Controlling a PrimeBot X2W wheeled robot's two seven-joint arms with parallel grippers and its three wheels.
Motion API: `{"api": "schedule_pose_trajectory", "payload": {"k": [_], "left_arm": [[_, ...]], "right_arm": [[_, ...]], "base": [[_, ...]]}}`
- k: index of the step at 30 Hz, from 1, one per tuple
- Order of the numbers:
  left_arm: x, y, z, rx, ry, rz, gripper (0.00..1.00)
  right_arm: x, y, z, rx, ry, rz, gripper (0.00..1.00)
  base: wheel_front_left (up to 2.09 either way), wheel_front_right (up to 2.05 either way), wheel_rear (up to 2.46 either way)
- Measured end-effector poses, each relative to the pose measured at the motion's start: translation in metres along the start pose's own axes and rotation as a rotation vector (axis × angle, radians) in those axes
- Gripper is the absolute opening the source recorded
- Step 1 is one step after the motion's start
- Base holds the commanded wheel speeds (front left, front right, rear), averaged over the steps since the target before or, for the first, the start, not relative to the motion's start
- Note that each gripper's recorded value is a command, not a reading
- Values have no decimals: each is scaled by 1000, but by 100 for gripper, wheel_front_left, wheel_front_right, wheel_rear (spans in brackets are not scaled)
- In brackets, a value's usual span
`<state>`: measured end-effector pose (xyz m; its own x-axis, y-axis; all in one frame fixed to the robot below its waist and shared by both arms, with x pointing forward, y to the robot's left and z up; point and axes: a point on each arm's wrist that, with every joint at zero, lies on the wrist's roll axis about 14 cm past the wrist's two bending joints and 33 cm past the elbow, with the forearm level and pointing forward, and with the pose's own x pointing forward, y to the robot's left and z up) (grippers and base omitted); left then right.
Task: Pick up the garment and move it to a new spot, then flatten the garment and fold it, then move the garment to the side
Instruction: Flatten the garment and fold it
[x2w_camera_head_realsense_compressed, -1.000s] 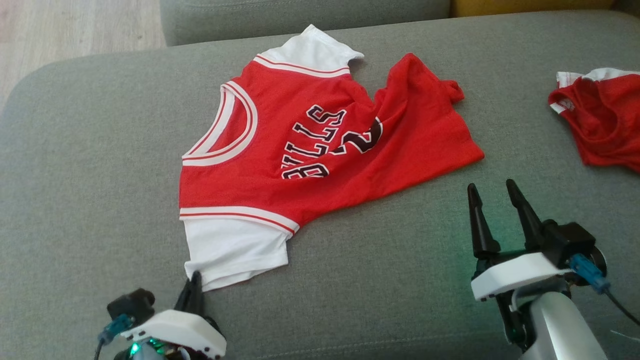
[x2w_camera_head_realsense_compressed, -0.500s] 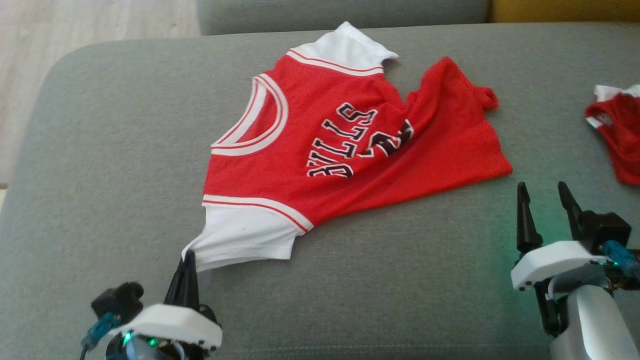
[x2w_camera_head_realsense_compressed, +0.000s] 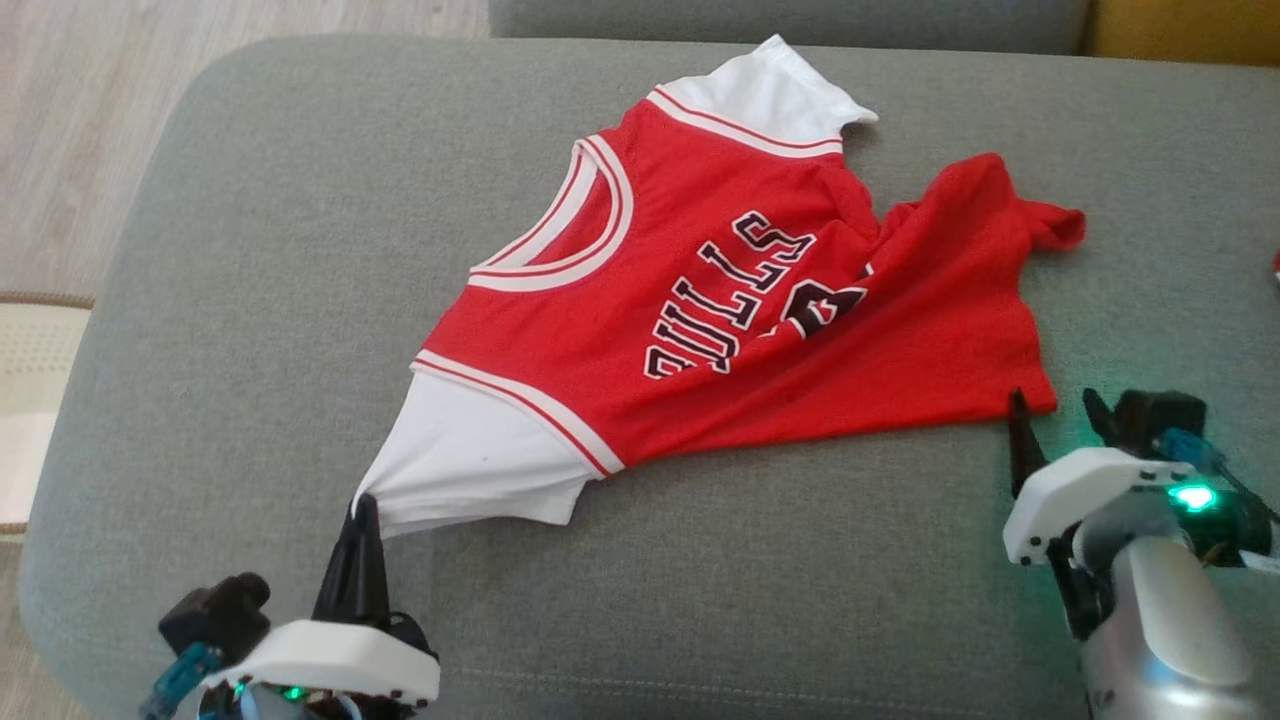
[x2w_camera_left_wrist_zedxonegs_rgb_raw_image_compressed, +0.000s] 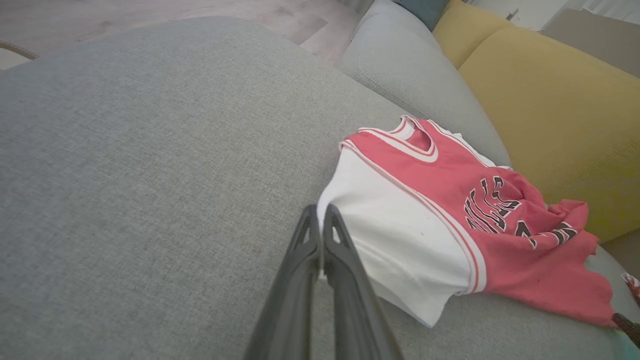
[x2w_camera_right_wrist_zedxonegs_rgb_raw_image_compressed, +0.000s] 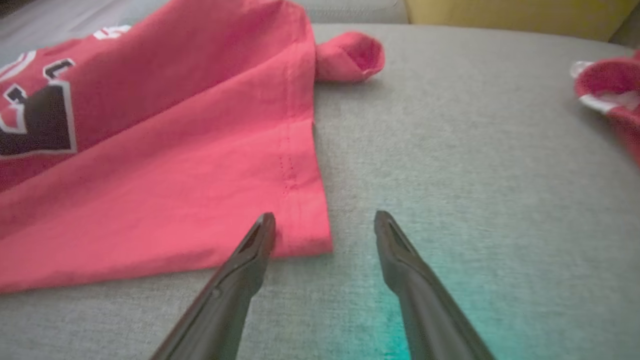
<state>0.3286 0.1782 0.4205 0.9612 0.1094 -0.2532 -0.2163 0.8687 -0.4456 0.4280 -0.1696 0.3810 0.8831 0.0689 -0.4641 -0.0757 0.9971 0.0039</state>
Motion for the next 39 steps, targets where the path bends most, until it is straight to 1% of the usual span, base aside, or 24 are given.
{"api": "schedule_pose_trajectory", "payload": {"k": [3,7,8,10,11,13,17,20,24,28,31,35,37,39], "left_arm": [[-1,-2,-1,-2,2,-4,0],[-1,1,-2,-1,5,8,0],[0,1,-2,0,6,9,0],[0,0,-2,0,6,9,0],[0,0,-2,0,6,7,0],[1,-3,-1,0,3,-1,0],[3,-11,5,-3,-15,-29,0],[6,-24,15,-26,-47,-75,0],[12,-49,41,-93,-117,-154,0],[18,-84,86,-117,-236,-274,0],[14,-109,119,-109,-316,-368,0],[-2,-139,169,-81,-446,-480,0],[-15,-156,195,-57,-518,-546,0],[-31,-175,220,-7,-594,-621,0]], "right_arm": [[7,6,-11,-12,67,16,100],[14,13,-15,-21,104,37,100],[16,15,-14,-23,108,43,82],[19,20,-12,-26,119,58,37],[19,22,-12,-24,124,65,37],[18,24,-11,-22,127,72,0],[15,26,-7,1,105,79,0],[11,30,7,25,40,94,0],[3,36,46,51,-101,123,0],[-14,26,95,56,-266,130,0],[-36,16,138,45,-410,133,0],[-79,4,195,46,-619,132,0],[-103,-2,215,45,-704,126,0],[-129,-9,232,39,-786,109,0]], "base": [[0,0,0],[0,0,0],[0,0,0],[0,0,0],[0,0,0],[0,0,0],[0,0,0],[0,0,0],[0,0,0],[0,0,0],[0,0,0],[0,0,0],[0,0,0],[0,0,0]]}}
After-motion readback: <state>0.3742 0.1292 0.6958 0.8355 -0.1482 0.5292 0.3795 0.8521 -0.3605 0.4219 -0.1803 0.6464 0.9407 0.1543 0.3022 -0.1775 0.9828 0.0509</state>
